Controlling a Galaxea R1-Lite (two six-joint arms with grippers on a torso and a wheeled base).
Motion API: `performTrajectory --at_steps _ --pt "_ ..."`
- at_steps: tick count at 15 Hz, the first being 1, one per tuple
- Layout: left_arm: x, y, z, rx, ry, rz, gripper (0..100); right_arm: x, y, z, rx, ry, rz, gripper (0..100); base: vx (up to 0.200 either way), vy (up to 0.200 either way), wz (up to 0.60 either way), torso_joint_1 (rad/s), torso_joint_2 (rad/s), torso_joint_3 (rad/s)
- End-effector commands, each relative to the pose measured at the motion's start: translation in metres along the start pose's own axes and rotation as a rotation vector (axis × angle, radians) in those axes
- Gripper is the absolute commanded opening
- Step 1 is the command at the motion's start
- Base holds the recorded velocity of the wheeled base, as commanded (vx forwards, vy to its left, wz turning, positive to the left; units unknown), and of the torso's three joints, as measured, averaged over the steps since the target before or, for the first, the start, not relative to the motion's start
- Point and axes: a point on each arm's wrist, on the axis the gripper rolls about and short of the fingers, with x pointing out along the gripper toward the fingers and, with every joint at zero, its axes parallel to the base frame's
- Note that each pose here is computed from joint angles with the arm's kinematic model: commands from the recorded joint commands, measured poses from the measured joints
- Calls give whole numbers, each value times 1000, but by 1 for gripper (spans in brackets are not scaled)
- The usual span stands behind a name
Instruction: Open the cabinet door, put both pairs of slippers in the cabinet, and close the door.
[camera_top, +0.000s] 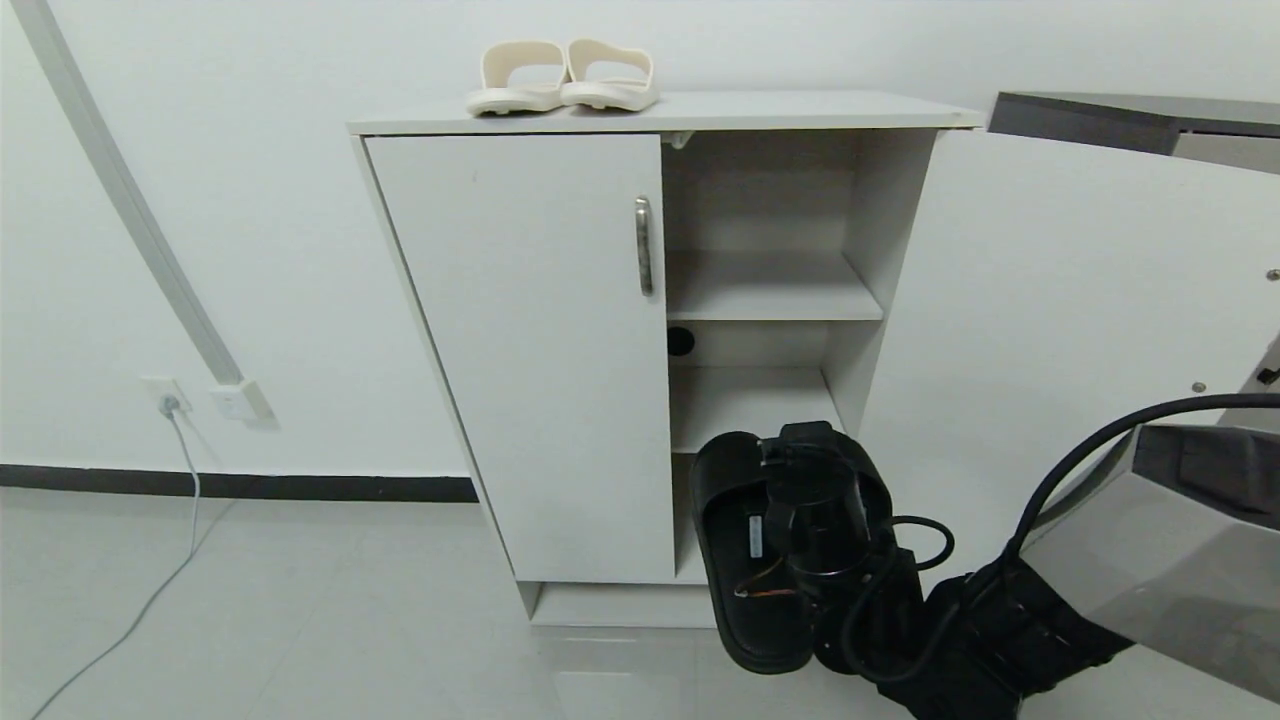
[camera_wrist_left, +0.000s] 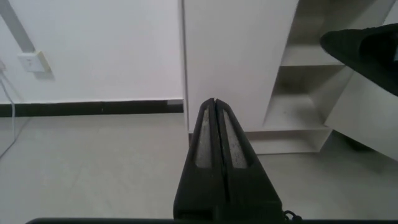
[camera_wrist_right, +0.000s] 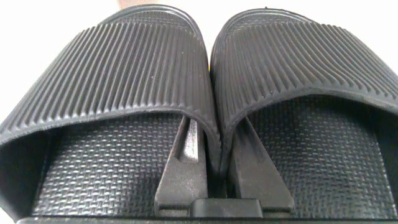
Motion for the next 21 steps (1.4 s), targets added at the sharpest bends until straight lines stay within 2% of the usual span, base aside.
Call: performTrajectory --at_steps 1,16,21 --pt "0 0 0 0 2 0 0 4 0 -6 -5 12 -4 0 0 0 0 0 0 0" --pt "0 0 0 1 2 -2 0 14 -1 -18 -9 26 -20 0 0 0 0 0 0 0" --pt "0 0 0 3 2 -2 0 16 1 -20 1 14 -16 0 0 0 0 2 1 -159"
